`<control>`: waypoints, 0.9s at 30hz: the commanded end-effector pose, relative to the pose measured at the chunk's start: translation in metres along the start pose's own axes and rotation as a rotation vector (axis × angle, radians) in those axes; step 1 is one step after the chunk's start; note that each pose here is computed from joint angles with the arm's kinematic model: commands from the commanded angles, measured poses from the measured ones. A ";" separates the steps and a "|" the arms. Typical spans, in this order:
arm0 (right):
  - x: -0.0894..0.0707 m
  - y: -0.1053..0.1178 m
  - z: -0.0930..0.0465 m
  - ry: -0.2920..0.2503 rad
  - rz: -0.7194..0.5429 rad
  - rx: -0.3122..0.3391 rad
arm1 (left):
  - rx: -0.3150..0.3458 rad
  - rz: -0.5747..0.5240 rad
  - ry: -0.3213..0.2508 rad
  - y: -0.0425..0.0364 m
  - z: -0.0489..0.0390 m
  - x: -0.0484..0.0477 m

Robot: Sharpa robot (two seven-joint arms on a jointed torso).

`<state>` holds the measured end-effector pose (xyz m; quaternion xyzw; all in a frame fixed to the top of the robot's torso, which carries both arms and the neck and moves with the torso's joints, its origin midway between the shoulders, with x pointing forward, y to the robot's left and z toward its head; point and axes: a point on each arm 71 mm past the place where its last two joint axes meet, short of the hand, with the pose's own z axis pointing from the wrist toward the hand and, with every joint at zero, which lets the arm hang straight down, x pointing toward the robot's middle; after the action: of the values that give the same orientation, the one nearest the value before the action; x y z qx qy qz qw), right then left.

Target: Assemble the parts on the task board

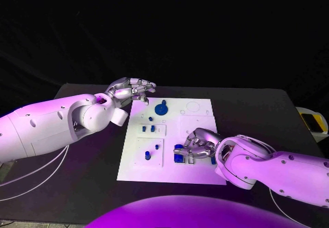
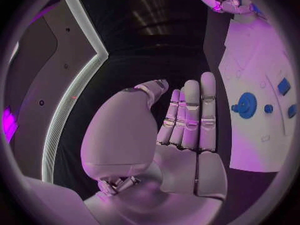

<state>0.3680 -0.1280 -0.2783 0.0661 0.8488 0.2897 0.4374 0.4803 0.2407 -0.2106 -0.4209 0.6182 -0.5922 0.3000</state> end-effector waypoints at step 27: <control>-0.007 0.000 -0.020 -0.039 -0.073 -0.090 | 0.003 -0.010 0.023 -0.0009 0.0001 0.0019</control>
<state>0.3580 -0.1429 -0.2657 0.0419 0.8304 0.2985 0.4686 0.4802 0.2414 -0.2108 -0.4207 0.6192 -0.5921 0.2984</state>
